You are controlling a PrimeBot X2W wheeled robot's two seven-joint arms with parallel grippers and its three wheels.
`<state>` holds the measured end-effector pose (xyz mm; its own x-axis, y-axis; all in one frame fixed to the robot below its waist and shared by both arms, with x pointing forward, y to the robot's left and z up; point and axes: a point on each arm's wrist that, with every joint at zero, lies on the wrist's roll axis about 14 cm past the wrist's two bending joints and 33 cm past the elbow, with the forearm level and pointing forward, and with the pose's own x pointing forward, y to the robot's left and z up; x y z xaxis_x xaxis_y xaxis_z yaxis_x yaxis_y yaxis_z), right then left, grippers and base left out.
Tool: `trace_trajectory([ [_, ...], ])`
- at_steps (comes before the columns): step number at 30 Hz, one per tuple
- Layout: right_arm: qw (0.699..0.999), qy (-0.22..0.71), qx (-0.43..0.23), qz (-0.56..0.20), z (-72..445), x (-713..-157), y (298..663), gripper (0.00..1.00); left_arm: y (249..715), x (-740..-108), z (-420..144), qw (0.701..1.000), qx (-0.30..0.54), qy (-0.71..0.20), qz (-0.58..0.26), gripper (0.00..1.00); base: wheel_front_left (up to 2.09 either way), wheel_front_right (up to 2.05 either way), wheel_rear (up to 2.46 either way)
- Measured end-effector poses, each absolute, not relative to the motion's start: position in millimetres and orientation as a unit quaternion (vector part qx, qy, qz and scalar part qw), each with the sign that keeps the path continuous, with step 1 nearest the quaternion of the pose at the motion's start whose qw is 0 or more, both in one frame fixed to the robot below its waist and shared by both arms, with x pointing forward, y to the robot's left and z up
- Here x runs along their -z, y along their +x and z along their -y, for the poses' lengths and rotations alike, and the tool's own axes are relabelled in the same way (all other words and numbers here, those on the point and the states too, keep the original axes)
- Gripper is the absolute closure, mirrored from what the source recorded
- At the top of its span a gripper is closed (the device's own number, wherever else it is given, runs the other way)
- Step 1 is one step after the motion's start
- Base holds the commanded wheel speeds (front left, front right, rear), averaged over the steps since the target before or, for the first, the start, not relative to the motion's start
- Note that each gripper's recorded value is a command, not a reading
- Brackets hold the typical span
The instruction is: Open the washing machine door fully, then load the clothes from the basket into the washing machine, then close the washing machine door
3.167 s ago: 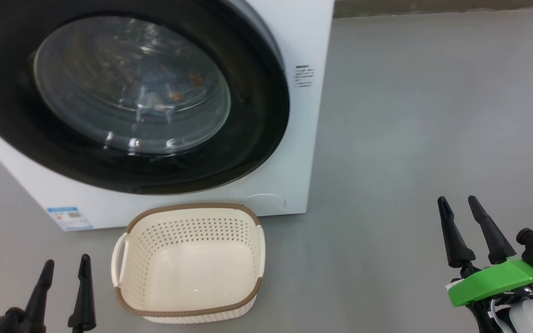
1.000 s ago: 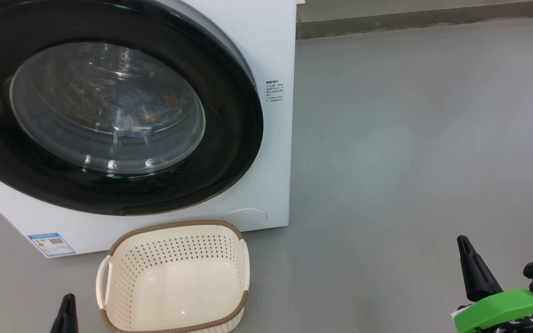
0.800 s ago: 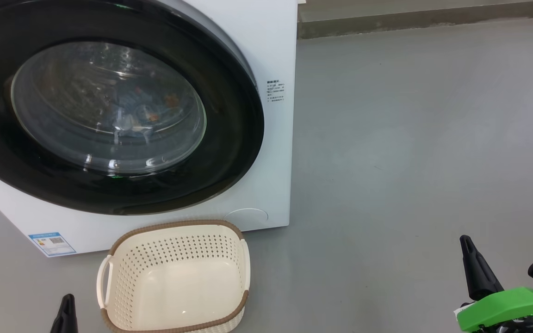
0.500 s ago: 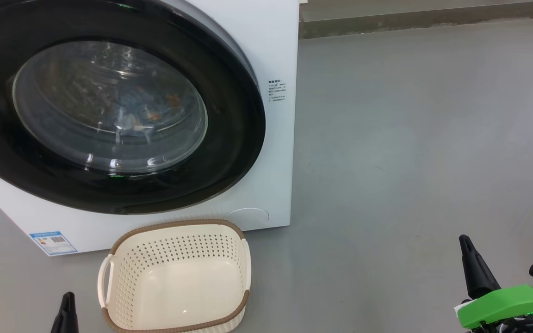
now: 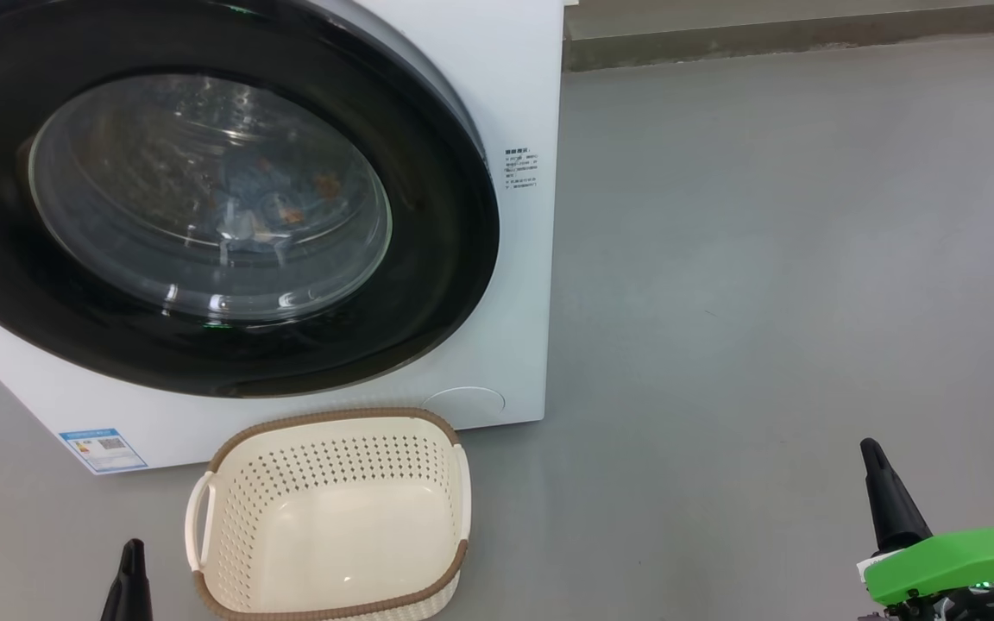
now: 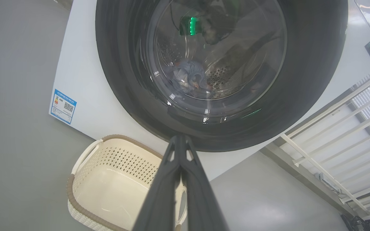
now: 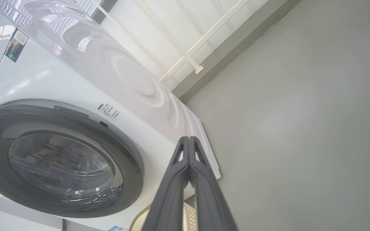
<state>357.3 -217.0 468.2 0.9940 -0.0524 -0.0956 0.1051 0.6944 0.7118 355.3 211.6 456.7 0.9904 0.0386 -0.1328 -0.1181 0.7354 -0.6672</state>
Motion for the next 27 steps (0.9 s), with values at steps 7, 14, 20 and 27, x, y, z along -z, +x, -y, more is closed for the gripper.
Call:
trace_trajectory([
  [7,0.904,0.423,0.048,-0.036,217.5,-467.8,358.8,1.0,356.1,-456.8,-210.5,0.914,-0.046,-0.399,-0.058,1.0,0.0,0.0,0.0],
  [14,0.888,0.455,0.051,-0.036,216.2,-467.8,360.2,1.0,360.2,-461.3,-209.4,0.899,-0.047,-0.433,-0.052,1.0,0.0,0.0,0.0],
  [20,0.874,0.481,0.051,-0.035,215.7,-469.3,362.6,1.0,360.4,-460.7,-207.6,0.884,-0.051,-0.462,-0.054,1.0,0.0,0.0,0.0],
  [27,0.86,0.507,0.055,-0.035,216.3,-469.0,363.2,1.0,361.8,-461.9,-206.6,0.87,-0.051,-0.488,-0.054,1.0,0.0,0.0,0.0],
])
